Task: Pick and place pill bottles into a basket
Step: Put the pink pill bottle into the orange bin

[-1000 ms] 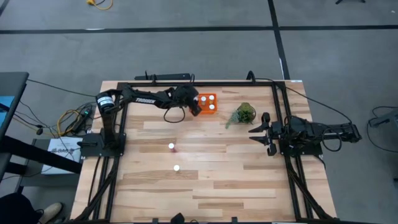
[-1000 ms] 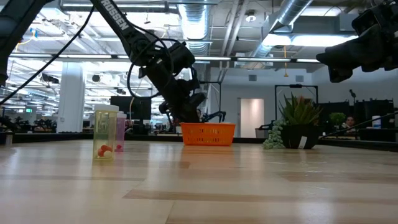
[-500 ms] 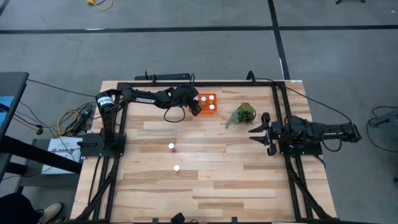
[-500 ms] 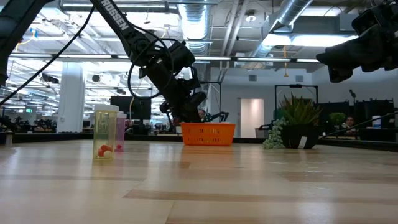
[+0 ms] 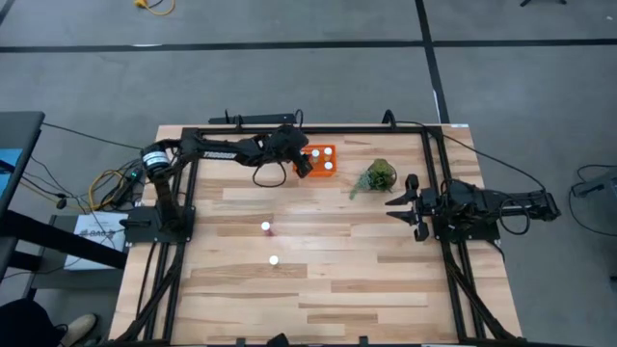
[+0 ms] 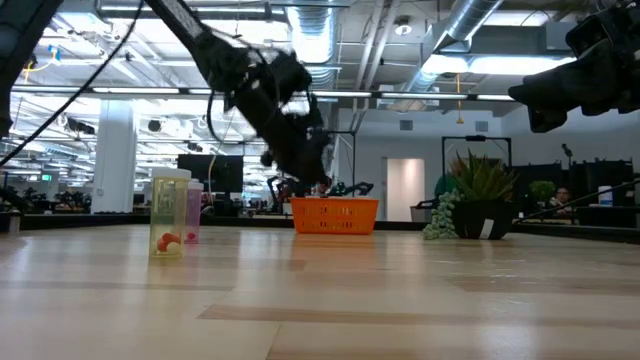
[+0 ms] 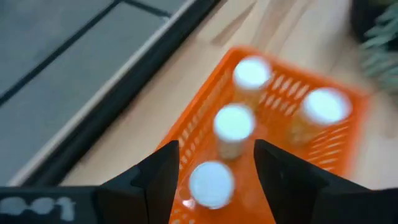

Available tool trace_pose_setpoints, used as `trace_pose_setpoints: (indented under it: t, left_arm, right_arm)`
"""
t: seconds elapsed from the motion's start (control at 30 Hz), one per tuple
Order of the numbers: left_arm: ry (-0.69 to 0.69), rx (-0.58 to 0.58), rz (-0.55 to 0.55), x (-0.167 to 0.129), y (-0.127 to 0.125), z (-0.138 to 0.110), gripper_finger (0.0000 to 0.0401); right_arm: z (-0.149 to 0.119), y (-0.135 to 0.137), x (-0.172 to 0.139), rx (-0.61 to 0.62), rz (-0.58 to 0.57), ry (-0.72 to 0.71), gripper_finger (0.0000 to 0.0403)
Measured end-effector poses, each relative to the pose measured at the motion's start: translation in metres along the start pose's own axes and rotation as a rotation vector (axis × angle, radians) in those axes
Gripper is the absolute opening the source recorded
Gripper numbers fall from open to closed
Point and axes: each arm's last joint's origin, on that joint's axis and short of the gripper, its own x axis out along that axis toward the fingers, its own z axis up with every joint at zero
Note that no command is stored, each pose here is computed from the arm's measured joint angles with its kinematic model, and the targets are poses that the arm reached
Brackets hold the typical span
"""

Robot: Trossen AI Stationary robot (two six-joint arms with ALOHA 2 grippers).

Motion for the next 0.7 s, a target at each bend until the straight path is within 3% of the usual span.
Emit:
trace_pose_setpoints:
  t: [0.17, 0.3, 0.53, 0.7]
  left_arm:
    - [-0.027, 0.058, -0.036, -0.042, -0.016, 0.025, 0.0198]
    - [0.005, 0.122, -0.105, -0.090, -0.040, 0.030, 0.0198]
    - [0.123, 0.190, -0.153, -0.158, -0.090, -0.002, 0.0198]
    - [0.193, 0.162, -0.177, -0.184, -0.123, -0.035, 0.0198]
  right_arm:
    - [0.000, 0.000, 0.000, 0.000, 0.000, 0.000, 0.0121]
    - [0.000, 0.000, 0.000, 0.000, -0.001, 0.000, 0.0121]
    - [0.000, 0.000, 0.000, 0.000, 0.000, 0.000, 0.0121]
    - [0.000, 0.000, 0.000, 0.000, 0.000, 0.000, 0.0121]
